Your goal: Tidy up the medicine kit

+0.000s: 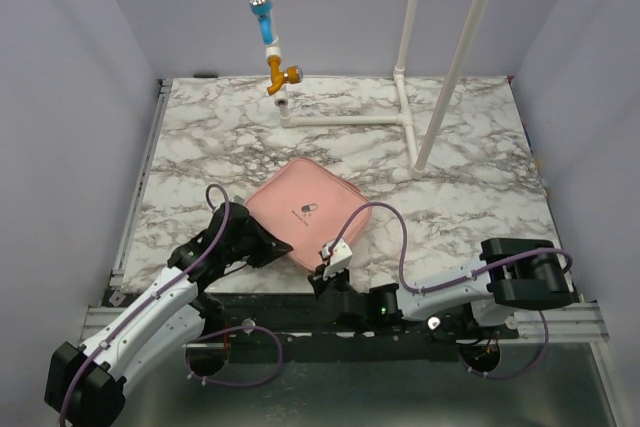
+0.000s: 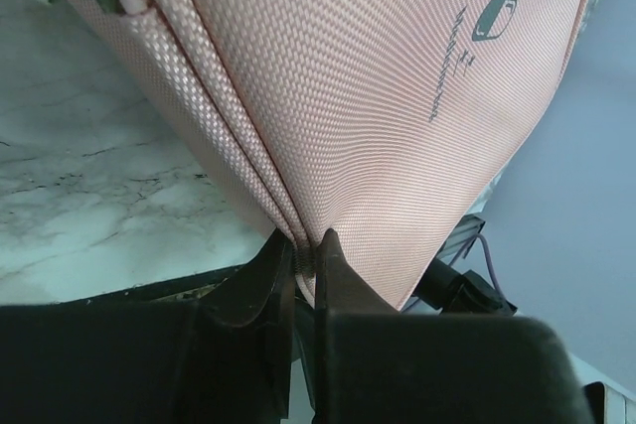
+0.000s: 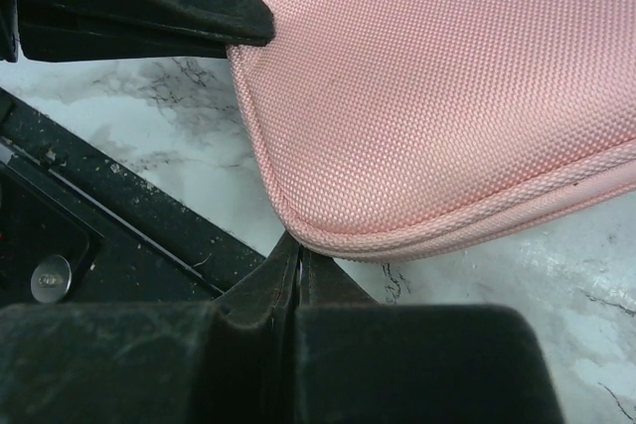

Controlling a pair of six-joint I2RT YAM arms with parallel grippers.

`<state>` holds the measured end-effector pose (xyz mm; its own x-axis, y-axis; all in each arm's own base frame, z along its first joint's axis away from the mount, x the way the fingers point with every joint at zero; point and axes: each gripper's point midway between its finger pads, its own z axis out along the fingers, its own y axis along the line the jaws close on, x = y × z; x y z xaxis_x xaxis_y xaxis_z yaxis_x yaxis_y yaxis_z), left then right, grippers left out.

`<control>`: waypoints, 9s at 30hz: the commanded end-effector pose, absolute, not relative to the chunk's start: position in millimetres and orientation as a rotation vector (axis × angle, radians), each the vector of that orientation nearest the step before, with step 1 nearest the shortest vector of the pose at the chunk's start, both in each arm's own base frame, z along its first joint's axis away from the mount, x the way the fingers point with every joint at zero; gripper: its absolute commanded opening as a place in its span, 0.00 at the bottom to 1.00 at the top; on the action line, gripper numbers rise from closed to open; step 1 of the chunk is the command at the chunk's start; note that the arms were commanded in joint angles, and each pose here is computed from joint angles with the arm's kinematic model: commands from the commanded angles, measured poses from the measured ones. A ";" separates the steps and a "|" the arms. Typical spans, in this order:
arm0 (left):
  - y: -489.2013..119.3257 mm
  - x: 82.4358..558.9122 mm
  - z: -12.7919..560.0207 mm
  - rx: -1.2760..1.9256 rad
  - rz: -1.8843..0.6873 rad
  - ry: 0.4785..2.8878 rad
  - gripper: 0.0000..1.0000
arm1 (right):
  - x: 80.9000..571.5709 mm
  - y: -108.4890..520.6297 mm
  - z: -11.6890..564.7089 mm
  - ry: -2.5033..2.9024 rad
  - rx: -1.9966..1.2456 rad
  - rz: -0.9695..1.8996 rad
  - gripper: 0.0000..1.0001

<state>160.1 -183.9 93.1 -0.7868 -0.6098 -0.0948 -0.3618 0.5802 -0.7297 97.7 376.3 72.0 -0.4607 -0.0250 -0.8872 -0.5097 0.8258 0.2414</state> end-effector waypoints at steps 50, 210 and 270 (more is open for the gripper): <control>-182.2 139.4 106.9 -0.444 -1.135 2.473 0.00 | 244.4 242.4 106.8 1.893 -0.190 0.087 0.01; -159.9 183.9 89.3 -0.618 -1.063 2.407 0.63 | 136.1 322.1 92.9 2.059 -0.031 0.244 0.63; -151.1 201.8 102.2 -0.617 -1.046 2.389 0.63 | 116.0 365.2 67.7 2.020 -0.389 0.372 0.01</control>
